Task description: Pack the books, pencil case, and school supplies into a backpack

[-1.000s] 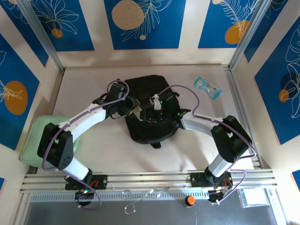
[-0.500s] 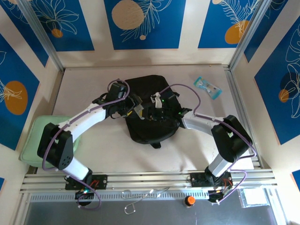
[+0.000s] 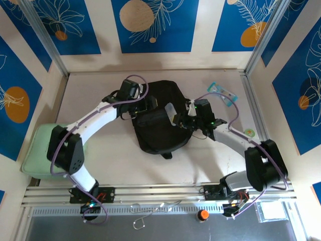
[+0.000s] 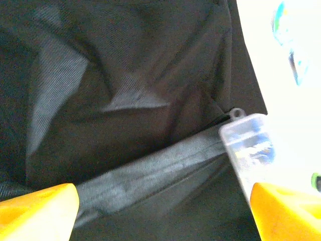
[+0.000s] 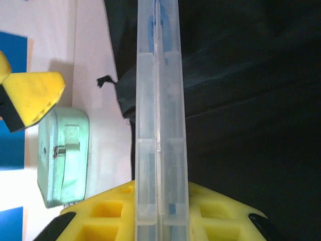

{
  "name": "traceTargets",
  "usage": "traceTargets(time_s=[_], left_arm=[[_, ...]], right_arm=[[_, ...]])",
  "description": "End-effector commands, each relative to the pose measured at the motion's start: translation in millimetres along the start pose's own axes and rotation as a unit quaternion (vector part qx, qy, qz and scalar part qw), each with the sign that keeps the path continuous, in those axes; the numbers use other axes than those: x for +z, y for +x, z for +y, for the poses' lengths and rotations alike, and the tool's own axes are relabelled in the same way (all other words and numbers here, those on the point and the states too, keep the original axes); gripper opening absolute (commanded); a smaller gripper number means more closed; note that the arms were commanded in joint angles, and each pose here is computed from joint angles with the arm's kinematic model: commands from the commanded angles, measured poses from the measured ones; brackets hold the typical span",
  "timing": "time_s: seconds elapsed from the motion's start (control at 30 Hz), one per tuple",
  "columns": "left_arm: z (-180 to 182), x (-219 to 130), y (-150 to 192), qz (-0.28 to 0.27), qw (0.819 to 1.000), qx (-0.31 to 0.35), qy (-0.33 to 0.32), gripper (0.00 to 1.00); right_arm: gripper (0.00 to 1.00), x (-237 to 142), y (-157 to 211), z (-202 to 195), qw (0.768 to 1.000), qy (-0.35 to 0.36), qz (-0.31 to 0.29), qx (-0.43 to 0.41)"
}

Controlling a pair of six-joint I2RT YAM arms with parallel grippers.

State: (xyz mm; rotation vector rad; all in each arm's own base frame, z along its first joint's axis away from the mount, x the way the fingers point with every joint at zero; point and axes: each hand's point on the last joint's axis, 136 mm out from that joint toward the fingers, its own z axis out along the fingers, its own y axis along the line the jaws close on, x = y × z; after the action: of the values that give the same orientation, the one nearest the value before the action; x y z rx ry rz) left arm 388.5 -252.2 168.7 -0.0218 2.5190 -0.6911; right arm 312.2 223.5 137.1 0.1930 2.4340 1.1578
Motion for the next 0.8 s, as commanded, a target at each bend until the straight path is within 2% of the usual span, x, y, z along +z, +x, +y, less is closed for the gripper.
traceTargets(time_s=[0.0,0.17,0.37,0.53,0.77], left_arm=[[1.4,15.5,7.1,0.042,0.996,0.075,-0.004,0.84],[4.7,37.8,7.4,0.068,0.992,0.109,-0.012,0.74],[3.8,57.2,20.4,0.104,0.988,0.116,0.007,0.63],[-4.4,58.1,31.5,0.124,0.984,0.121,0.033,0.55],[-17.1,50.4,41.2,0.119,0.980,0.141,0.075,0.43]], right_arm=[[0.14,-14.4,3.9,-13.3,1.000,0.028,-0.002,0.003],[0.14,-22.5,5.5,-23.3,0.999,0.049,-0.003,0.024],[0.14,-23.2,7.5,-27.0,0.998,0.055,-0.003,0.030],[0.14,-23.8,6.6,-27.0,0.998,0.056,-0.003,0.035],[0.14,-25.9,1.0,-21.9,0.998,0.053,-0.009,0.030]])
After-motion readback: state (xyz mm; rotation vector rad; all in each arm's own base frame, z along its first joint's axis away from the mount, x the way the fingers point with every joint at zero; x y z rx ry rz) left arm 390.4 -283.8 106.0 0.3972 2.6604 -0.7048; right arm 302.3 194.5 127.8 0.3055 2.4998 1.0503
